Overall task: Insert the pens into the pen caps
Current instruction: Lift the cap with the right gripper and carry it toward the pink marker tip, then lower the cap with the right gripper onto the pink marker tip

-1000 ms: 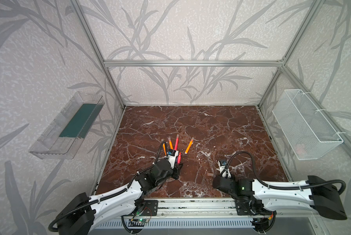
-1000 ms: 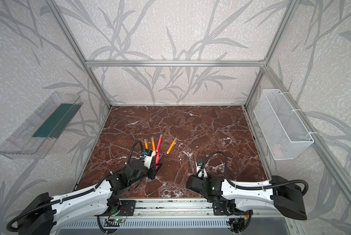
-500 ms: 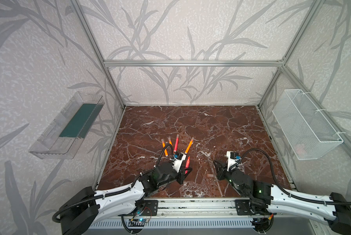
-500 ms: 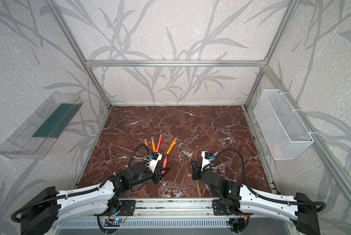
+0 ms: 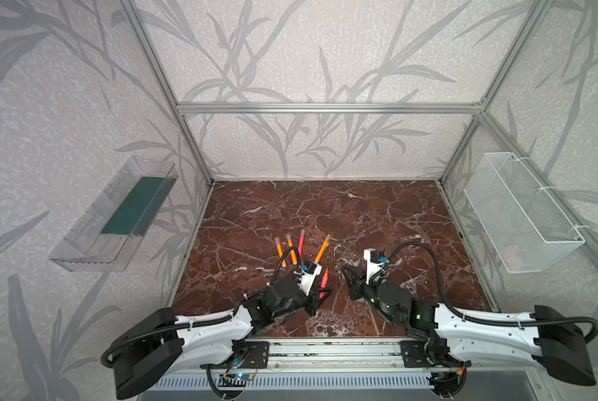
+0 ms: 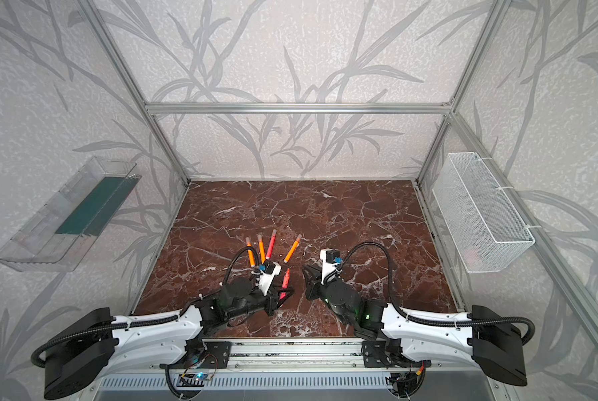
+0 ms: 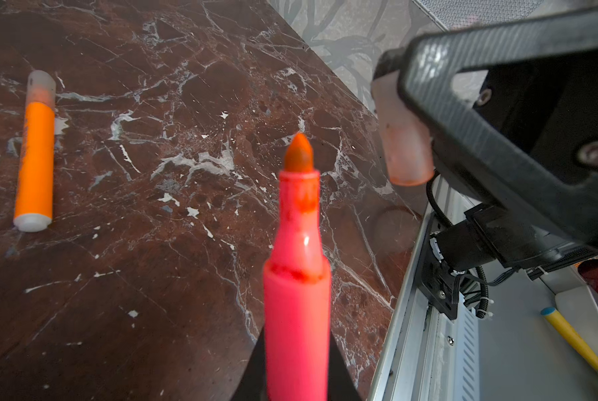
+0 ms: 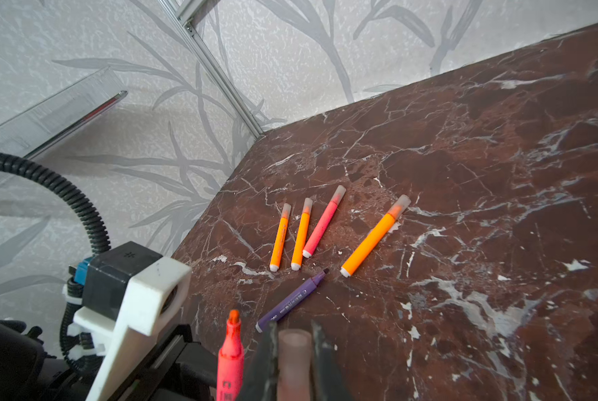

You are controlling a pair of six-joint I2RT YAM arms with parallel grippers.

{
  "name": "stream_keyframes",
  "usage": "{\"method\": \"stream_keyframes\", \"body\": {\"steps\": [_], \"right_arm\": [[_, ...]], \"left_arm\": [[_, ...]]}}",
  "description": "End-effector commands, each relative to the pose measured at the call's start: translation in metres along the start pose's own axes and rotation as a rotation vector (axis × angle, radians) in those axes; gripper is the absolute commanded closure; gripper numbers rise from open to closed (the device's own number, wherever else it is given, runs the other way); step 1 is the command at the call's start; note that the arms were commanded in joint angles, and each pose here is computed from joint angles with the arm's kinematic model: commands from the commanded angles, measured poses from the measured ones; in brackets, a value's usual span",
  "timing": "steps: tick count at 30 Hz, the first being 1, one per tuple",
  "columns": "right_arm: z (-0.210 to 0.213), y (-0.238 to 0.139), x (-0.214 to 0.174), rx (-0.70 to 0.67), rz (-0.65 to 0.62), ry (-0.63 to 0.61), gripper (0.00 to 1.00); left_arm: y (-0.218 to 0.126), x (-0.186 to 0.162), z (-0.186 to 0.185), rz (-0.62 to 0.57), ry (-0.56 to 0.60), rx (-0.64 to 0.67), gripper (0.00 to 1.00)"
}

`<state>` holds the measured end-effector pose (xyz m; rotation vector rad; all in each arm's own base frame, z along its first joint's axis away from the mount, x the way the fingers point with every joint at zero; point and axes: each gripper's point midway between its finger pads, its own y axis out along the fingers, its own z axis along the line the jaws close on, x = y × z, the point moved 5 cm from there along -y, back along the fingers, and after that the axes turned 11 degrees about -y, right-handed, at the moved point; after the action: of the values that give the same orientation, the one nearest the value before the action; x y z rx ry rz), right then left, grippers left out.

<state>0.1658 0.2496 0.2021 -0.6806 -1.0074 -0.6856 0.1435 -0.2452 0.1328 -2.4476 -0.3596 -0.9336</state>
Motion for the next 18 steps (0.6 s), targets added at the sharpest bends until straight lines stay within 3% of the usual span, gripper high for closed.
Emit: {"method": "stream_keyframes", "body": {"steps": [1,18], "right_arm": [[0.015,0.01,0.016,0.051,-0.085,0.052,1.0],[0.035,0.03,0.037,0.069,-0.173,0.095,1.0]], "left_arm": [[0.0,0.01,-0.008,-0.044,-0.003,-0.025,1.0],[-0.001,0.011,-0.009,-0.044,-0.003,-0.018,1.0]]}}
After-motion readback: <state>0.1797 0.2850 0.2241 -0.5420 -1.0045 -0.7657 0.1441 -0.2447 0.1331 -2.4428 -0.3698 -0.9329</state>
